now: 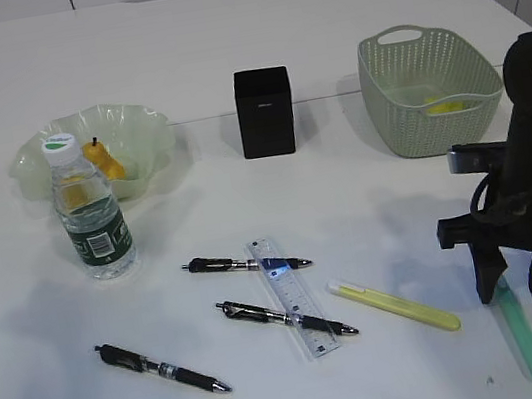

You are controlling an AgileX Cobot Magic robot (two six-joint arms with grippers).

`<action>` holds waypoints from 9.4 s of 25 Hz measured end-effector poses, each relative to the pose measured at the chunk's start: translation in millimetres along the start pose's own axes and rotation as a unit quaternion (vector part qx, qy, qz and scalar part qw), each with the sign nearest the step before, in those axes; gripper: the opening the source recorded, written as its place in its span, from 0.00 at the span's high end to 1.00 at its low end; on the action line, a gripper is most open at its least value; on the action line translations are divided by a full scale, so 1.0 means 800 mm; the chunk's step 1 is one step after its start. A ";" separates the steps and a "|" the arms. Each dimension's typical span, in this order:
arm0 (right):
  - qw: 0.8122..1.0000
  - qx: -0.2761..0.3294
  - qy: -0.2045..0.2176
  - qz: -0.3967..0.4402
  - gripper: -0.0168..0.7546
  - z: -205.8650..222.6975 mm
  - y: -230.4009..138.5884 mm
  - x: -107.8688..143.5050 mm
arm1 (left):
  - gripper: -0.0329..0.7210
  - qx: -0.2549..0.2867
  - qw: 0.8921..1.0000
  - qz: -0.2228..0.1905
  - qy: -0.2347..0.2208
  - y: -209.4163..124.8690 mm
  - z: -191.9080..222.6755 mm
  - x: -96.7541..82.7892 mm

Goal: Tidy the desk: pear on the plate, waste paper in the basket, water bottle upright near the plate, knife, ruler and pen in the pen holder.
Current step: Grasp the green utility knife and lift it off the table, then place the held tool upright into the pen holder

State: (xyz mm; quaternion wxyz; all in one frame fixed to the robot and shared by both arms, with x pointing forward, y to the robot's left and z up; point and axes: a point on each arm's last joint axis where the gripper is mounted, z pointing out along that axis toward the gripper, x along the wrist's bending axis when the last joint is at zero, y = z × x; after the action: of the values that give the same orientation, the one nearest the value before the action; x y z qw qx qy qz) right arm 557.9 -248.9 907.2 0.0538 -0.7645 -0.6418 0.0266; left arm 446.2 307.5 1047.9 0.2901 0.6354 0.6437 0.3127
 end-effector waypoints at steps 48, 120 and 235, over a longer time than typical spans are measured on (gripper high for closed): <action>1.000 -0.006 -0.002 -0.002 0.45 0.008 0.005 0.000 | 0.42 0.000 1.000 0.000 0.000 0.000 0.000 0.000; 0.999 -0.032 -0.011 -0.015 0.45 0.008 0.011 -0.002 | 0.42 0.001 1.000 0.000 0.000 0.000 0.000 0.000; 0.933 -0.313 0.061 -0.164 0.83 -0.131 0.097 0.080 | 0.42 0.013 1.000 -0.010 -0.004 -0.003 0.000 -0.001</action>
State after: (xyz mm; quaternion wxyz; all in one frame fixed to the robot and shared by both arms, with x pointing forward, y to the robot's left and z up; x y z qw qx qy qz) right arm 656.8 -204.6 1004.1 -0.1455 -0.6266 -0.7297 -0.2320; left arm 444.7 306.8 1046.0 0.2875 0.6336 0.6531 0.2988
